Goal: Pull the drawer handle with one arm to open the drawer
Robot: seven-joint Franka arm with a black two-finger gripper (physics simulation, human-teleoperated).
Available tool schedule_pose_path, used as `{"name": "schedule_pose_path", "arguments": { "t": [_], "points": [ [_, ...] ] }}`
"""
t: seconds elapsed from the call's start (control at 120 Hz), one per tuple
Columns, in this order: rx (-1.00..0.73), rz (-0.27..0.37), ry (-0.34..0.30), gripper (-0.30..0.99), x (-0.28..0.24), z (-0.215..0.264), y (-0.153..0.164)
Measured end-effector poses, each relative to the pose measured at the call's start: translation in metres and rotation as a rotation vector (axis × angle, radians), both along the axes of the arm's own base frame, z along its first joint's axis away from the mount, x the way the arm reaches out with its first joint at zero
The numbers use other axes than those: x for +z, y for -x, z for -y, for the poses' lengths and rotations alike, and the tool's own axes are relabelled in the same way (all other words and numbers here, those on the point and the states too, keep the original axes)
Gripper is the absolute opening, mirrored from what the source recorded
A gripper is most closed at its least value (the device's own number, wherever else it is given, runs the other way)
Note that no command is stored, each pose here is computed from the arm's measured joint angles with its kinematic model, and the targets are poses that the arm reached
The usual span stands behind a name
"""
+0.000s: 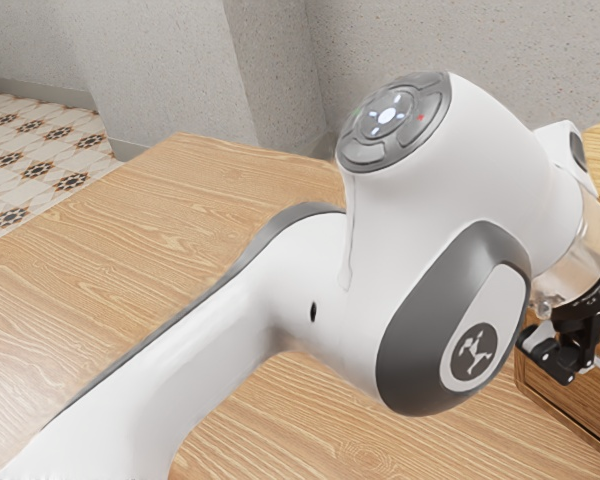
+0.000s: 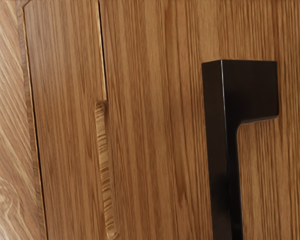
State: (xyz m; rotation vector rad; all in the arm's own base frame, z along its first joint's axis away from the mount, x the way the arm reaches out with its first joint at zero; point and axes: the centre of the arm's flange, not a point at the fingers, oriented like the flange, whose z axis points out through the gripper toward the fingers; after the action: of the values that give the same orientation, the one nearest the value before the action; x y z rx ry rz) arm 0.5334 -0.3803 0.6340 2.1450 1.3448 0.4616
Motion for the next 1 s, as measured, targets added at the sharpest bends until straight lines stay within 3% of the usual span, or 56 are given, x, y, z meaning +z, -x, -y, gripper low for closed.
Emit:
{"name": "schedule_pose_path", "arguments": {
  "t": [0.633,1.0],
  "points": [
    [-0.009,-0.020,0.005,0.66,-0.002,-0.010,0.021],
    [-0.018,0.022,0.013,0.66,0.021,-0.009,0.027]
  ]
}}
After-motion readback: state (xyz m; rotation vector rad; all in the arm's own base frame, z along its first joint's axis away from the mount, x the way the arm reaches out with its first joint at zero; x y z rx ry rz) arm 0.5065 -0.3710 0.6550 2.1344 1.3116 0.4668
